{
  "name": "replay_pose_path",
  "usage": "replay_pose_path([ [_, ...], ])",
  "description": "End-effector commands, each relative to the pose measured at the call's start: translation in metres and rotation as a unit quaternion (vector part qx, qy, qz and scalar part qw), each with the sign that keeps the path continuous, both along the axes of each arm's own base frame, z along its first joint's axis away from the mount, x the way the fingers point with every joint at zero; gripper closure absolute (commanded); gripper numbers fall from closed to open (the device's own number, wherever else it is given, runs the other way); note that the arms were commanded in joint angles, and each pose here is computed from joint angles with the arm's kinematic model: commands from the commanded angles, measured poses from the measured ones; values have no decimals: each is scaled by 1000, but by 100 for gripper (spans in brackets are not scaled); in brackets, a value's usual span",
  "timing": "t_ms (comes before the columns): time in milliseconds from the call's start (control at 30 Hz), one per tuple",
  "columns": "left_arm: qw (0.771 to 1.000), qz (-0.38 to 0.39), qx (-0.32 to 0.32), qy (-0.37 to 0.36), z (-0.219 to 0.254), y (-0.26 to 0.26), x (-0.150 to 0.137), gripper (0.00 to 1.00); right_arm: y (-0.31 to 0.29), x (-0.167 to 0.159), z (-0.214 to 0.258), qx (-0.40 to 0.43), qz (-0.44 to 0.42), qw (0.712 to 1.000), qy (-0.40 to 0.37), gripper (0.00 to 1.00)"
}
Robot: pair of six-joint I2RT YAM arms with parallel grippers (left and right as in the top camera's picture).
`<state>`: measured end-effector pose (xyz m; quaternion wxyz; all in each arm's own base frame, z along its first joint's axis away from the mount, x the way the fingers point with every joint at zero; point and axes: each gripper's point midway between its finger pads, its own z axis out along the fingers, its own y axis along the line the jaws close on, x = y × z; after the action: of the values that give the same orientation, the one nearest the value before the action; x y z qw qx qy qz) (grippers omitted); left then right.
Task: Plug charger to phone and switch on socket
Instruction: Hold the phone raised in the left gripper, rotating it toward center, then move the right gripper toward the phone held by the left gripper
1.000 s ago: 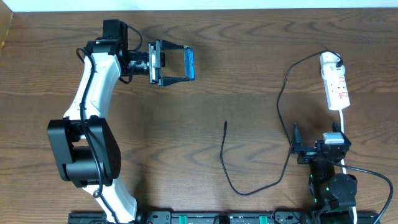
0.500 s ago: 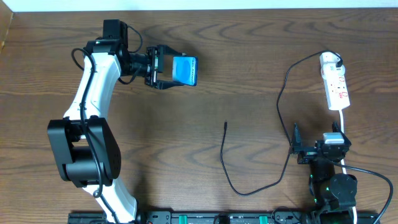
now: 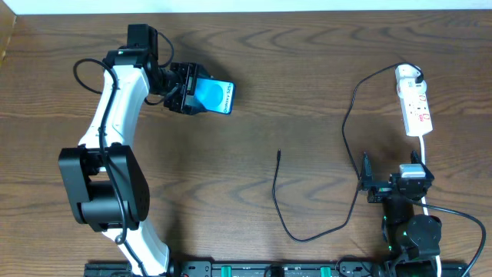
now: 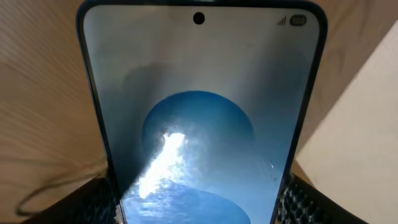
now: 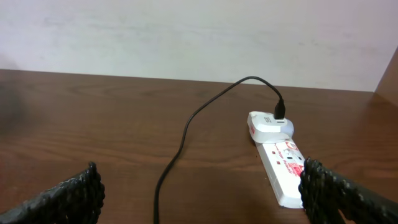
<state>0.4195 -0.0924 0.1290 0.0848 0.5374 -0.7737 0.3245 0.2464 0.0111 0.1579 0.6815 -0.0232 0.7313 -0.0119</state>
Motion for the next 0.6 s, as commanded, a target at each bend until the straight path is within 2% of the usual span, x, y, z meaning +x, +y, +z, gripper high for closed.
replay_pose_path([
  [0, 999, 9, 29, -27, 15, 9, 8, 93, 2, 0, 1, -7, 4, 1000, -2, 1],
  [167, 999, 11, 28, -26, 15, 9, 8, 93, 1, 0, 18, -3, 1, 999, -36, 1],
  [367, 999, 11, 28, -25, 15, 9, 8, 92, 1, -4, 66, 18, 4, 991, -129, 1],
  [567, 999, 12, 28, -25, 15, 9, 8, 92, 5, -8, 105, 30, 17, 990, -136, 1],
])
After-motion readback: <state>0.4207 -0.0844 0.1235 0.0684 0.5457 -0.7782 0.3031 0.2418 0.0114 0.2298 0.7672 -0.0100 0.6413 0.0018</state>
